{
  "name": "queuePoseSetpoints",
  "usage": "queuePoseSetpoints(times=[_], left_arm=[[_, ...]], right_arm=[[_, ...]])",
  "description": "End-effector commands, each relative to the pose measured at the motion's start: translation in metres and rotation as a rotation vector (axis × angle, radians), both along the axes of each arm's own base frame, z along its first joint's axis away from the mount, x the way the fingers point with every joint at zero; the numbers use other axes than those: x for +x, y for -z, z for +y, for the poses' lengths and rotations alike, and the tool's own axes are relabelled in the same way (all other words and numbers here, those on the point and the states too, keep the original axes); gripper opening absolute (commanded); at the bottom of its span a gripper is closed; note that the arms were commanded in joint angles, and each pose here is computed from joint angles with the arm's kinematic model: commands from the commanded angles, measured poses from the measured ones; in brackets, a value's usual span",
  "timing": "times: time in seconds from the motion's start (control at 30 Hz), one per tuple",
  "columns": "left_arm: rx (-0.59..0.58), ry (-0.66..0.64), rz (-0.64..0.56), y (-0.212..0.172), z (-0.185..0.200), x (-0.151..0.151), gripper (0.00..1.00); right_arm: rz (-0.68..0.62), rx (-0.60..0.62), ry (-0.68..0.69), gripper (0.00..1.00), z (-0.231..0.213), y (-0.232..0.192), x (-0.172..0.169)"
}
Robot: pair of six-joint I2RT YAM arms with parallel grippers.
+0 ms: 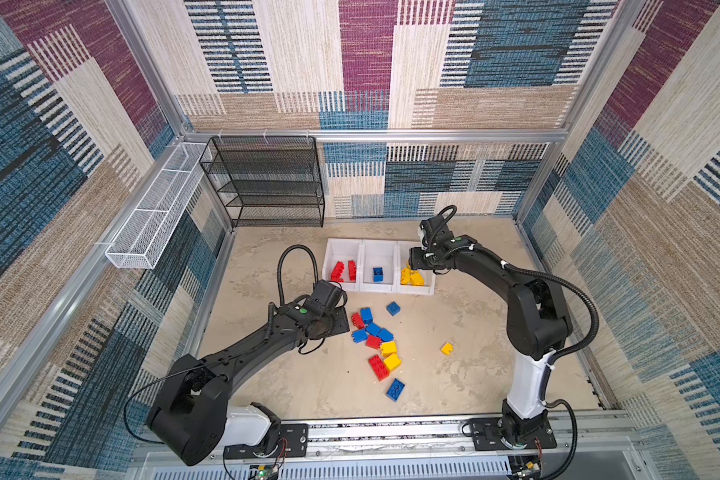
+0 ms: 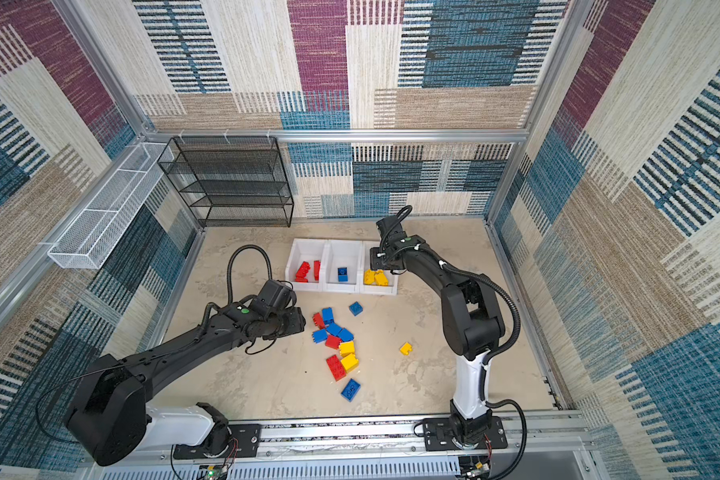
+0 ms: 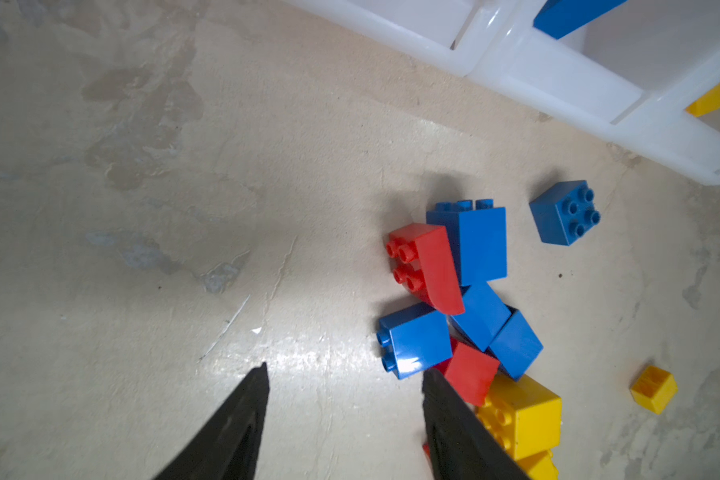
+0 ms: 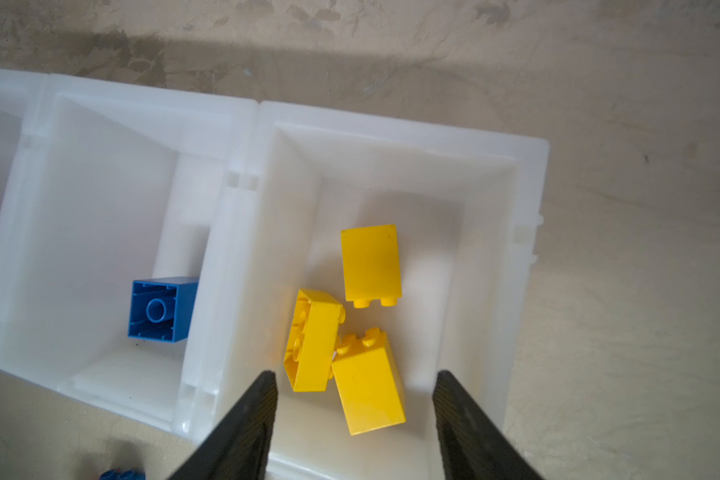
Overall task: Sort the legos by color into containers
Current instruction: 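Carry the yellow brick into the farthest bin and release it, then grasp a red brick from the pile with the left gripper while the right gripper withdraws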
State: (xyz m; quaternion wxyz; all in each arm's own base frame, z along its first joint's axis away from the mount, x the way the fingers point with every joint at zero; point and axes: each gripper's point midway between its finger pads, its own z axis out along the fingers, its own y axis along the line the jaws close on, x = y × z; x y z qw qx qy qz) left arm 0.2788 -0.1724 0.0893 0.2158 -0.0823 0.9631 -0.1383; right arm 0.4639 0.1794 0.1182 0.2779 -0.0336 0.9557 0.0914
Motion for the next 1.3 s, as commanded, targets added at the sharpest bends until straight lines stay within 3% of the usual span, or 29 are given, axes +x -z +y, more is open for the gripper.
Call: queuePoseSetpoints(times=[0.0,0.4,0.57,0.87,1.27], left_arm=[[0.003,0.02,-0.018,-0.004,-0.005,0.006,0.64],[0.019,0.087,0.007,0.003,-0.037,0.015,0.65],[0.021,0.063,0.058,0.016,-0.043,0.019,0.59],[0.045,0.102,0.112,0.037,-0.055,0.025,0.58],[0.098,0.124,0.132,0.049,-0.052,0.023,0.44]], right_arm=[[-0.032,0.025,0.011,0.63,0.001,-0.012,-0.002],[-0.041,0.041,-0.003,0.63,-0.007,-0.02,-0.029],[-0.04,0.061,-0.001,0.63,-0.008,-0.021,-0.04],[-0.025,0.059,0.02,0.63,-0.019,-0.015,-0.061],[-0.043,0.063,0.037,0.63,-0.024,-0.021,-0.069]])
